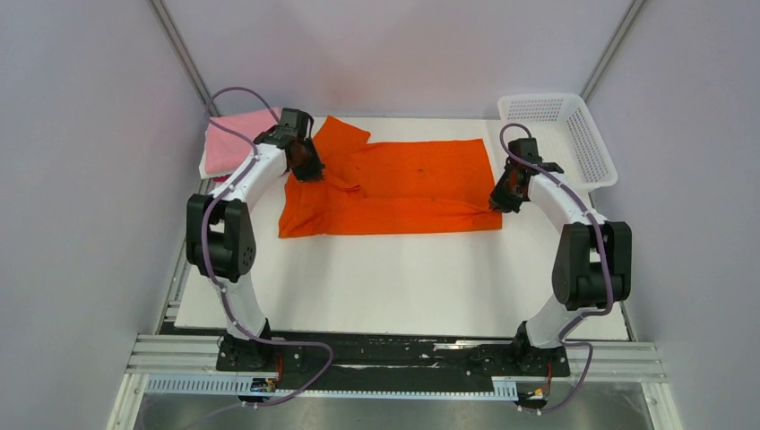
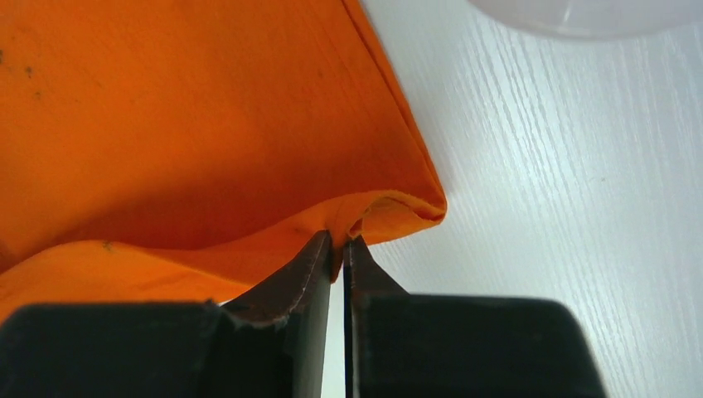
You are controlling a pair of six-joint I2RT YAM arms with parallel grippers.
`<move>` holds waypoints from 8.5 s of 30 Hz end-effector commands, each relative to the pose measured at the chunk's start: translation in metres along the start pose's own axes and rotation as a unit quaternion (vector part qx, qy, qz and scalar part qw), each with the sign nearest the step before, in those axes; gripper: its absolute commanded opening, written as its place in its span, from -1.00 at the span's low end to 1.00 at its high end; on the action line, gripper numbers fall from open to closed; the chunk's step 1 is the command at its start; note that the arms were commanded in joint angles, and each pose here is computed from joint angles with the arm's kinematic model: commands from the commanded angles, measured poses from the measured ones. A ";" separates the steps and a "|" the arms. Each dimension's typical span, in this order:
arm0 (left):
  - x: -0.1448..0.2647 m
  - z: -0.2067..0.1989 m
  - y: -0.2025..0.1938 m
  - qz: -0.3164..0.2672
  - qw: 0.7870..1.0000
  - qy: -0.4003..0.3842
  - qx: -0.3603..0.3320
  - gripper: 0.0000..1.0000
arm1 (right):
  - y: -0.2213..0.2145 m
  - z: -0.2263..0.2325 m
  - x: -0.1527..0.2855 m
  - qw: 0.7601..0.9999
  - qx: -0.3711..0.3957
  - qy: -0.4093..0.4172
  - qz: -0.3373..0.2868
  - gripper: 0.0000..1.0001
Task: Fold and stack the t-shirts
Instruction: Fold the flattened tshirt in 1/3 of the way, then grab the side of the flattened tshirt furthest away from the robot with both arms, then fold the other side of the tshirt into a rectangle
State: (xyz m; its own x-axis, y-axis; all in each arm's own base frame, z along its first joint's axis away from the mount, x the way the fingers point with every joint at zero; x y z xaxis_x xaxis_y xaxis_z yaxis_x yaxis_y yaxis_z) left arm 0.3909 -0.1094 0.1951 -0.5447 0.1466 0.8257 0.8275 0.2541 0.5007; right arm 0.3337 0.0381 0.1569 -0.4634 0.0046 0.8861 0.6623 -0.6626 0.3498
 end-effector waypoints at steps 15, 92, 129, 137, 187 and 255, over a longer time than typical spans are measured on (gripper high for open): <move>-0.025 -0.005 0.059 -0.022 0.999 -0.033 -0.021 1.00 | 0.019 0.030 0.015 0.995 0.010 0.065 -0.075 0.65; 0.067 -0.007 -0.071 -0.014 0.992 0.034 -0.118 1.00 | -0.107 -0.022 0.090 0.989 0.030 0.113 -0.093 1.00; -0.129 -0.004 0.009 0.069 0.976 0.125 -0.165 0.02 | -0.099 -0.040 0.057 0.994 0.041 0.039 -0.089 1.00; -0.125 -0.009 0.009 0.065 0.978 0.106 -0.168 -0.60 | -0.090 -0.038 0.062 0.993 0.026 0.038 -0.112 1.00; 0.032 -0.025 -0.028 -0.055 0.986 0.014 -0.154 -1.00 | -0.008 0.021 -0.068 0.960 0.050 -0.260 -0.093 -0.28; 0.151 0.072 -0.269 0.158 0.987 0.020 0.000 -0.07 | -0.095 -0.054 0.048 0.981 0.066 -0.177 -0.050 -0.40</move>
State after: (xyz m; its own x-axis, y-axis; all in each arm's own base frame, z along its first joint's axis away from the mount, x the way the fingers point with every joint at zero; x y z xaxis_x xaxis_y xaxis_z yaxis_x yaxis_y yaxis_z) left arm 0.0926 -0.0888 0.1711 -0.3402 0.1998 0.9189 0.9371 0.1537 0.3136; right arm 0.2261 0.0677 0.1466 -0.3715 0.2572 0.8921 0.7220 -0.5241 0.4517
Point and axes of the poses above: each gripper's point midway between its finger pads, its own x axis back along the fingers, its own z axis along the line the jaws close on, y = z × x, the point moved 8 cm from there along x, back along the fingers, and after that the axes turned 9 degrees about -x, right-handed, at the moved point
